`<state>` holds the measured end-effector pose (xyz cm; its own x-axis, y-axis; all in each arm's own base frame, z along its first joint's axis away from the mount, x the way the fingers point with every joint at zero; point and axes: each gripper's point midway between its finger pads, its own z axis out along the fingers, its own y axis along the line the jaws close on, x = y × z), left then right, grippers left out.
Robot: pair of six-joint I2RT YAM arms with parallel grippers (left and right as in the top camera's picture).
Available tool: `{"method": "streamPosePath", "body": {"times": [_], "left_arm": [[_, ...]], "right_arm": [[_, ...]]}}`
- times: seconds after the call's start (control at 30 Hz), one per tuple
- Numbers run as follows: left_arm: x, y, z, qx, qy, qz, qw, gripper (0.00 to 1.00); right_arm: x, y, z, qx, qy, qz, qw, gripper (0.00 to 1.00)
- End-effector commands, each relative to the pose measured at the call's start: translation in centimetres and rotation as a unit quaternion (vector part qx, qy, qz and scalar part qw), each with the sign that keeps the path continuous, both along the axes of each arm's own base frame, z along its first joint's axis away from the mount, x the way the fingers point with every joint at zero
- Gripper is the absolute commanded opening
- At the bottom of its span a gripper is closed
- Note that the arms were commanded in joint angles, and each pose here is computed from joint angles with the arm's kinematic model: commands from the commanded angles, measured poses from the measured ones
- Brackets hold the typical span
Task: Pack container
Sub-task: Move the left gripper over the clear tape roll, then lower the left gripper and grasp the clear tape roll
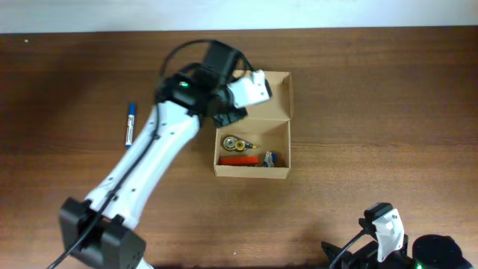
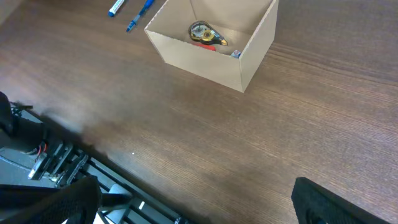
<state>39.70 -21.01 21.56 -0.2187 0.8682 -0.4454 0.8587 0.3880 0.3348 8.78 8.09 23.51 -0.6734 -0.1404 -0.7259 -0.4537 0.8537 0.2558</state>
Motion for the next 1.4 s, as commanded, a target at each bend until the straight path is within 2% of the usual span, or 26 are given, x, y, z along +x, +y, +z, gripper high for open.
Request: {"method": "streamPosePath", "body": {"times": [0.0,0.2,0.27,0.33,0.43,0.73,0.83,1.03,1.27,1.37], "left_arm": [[2.1,3.6,2.0,-0.046,-0.008,0.096,0.994,0.48],[5.3,10.1,1.8,-0.095,0.0,0.223,0.97,0.49],[5.9,11.2,1.3,-0.109,0.01,0.234,0.966,0.56],[6.3,11.8,0.2,-0.117,0.028,0.238,0.964,0.63],[6.8,11.8,-2.3,-0.128,0.063,0.236,0.961,0.7],[8.3,11.5,-11.0,-0.105,0.14,0.244,0.954,0.7],[8.3,11.5,-13.0,-0.098,0.157,0.246,0.951,0.73],[8.0,10.9,-15.3,-0.105,0.187,0.24,0.947,0.76],[8.4,10.4,-16.9,-0.113,0.198,0.235,0.945,0.87],[8.5,10.4,-17.7,-0.112,0.201,0.236,0.944,0.87]], "right_arm": [[-0.1,0.1,0.1,0.007,0.001,-0.001,1.0,0.99],[-0.1,0.1,0.1,0.007,0.001,-0.001,1.0,0.99],[-0.1,0.1,0.1,0.007,0.001,-0.001,1.0,0.99],[-0.1,0.1,0.1,0.007,0.001,-0.001,1.0,0.99],[-0.1,0.1,0.1,0.007,0.001,-0.001,1.0,0.99],[-0.1,0.1,0.1,0.007,0.001,-0.001,1.0,0.99],[-0.1,0.1,0.1,0.007,0.001,-0.001,1.0,0.99],[-0.1,0.1,0.1,0.007,0.001,-0.001,1.0,0.99],[-0.1,0.1,0.1,0.007,0.001,-0.001,1.0,0.99],[-0.1,0.1,0.1,0.007,0.001,-0.001,1.0,0.99]]}}
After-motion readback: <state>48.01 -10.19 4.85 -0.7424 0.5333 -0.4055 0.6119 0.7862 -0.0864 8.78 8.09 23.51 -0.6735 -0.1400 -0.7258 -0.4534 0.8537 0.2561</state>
